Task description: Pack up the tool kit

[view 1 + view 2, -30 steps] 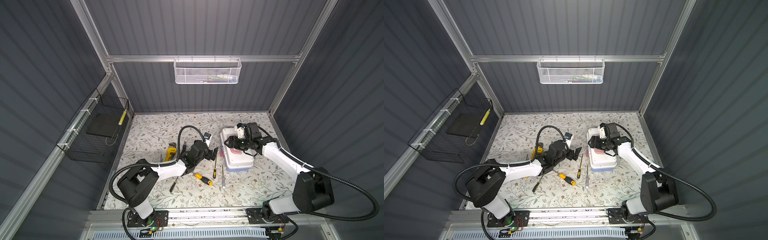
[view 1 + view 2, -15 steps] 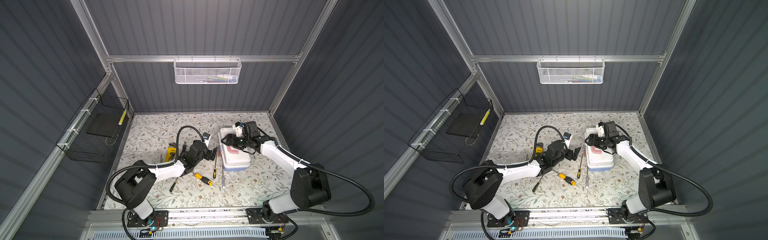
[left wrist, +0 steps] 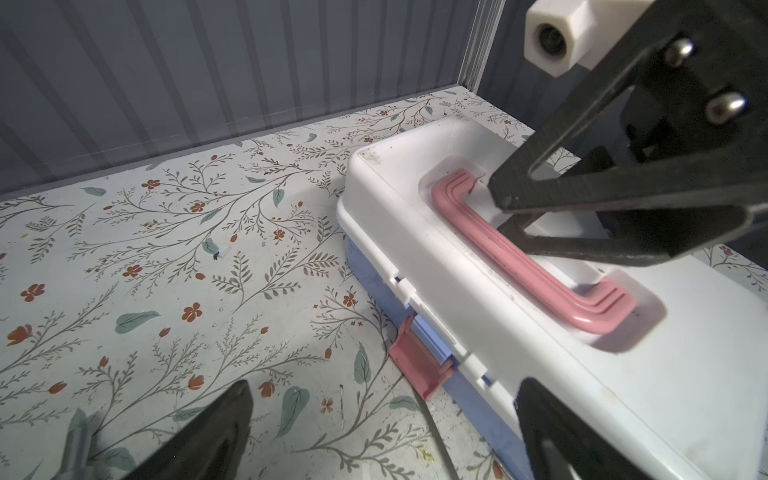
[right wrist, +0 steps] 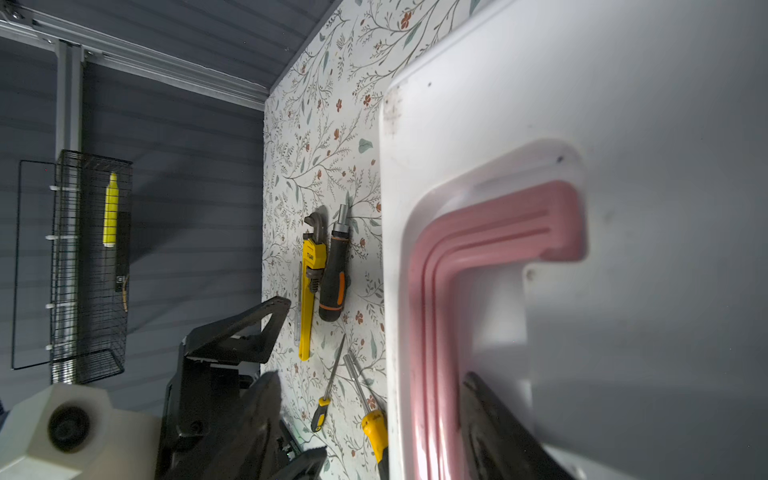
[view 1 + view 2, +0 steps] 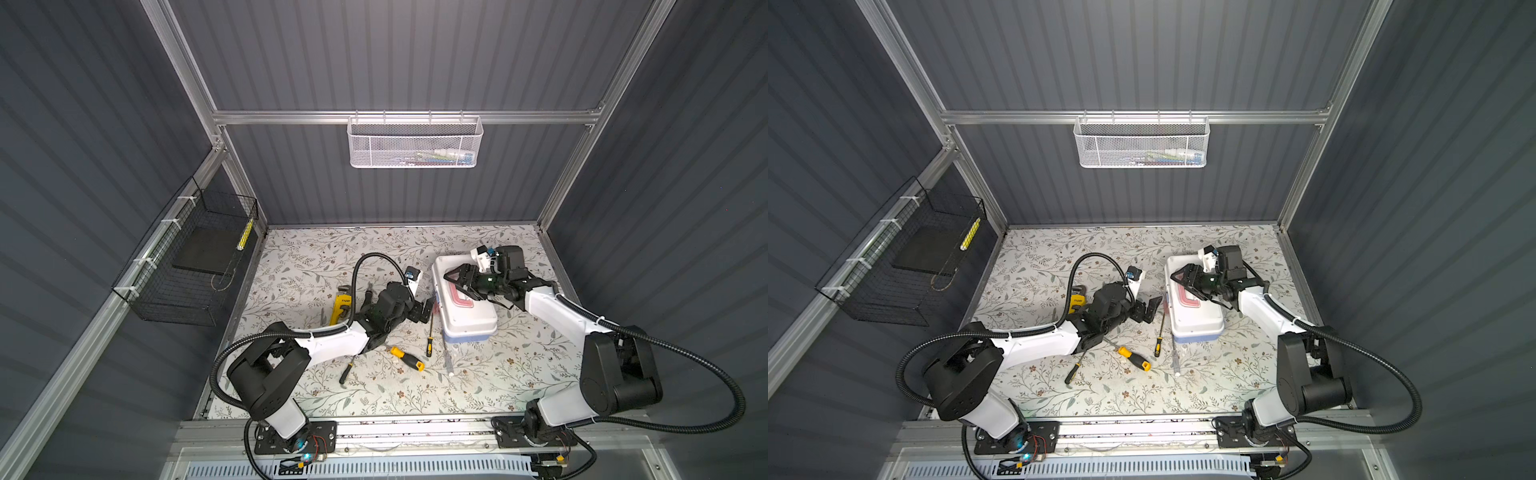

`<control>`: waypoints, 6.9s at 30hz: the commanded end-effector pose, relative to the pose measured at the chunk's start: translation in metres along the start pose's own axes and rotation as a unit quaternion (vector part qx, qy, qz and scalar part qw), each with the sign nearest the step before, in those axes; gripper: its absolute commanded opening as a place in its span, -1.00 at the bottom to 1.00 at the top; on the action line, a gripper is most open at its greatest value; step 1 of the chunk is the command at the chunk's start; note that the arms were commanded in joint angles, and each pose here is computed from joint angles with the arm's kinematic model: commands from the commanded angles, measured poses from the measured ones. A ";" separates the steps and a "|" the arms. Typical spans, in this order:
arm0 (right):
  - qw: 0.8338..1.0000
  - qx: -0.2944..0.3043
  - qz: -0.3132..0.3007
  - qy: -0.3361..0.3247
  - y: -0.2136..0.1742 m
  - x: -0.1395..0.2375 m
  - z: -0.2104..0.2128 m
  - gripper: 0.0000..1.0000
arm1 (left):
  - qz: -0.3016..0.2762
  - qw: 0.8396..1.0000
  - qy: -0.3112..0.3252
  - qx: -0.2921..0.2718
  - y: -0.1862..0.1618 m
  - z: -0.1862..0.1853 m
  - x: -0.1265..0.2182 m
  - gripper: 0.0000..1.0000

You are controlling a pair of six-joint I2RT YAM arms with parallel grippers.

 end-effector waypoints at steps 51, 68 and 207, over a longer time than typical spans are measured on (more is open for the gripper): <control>0.992 -0.062 0.016 0.112 0.007 0.013 0.002 0.22 | 0.001 0.996 -0.092 0.004 0.035 -0.036 -0.061 1.00; 0.984 -0.057 0.031 0.164 0.015 0.017 0.031 0.20 | 0.007 0.995 -0.103 0.005 0.036 -0.039 -0.063 0.99; 0.980 -0.049 0.105 0.161 -0.002 -0.012 0.037 0.14 | -0.002 0.955 -0.133 0.266 0.007 0.012 0.031 1.00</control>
Point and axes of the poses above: each gripper's point midway between its finger pads, its own x axis back along the fingers, its own z axis along the line the jaws close on, y = z × x, the point moved 2 cm from there along x, back along the fingers, and after that the axes turned 13 degrees about -x, right-handed, at the moved point
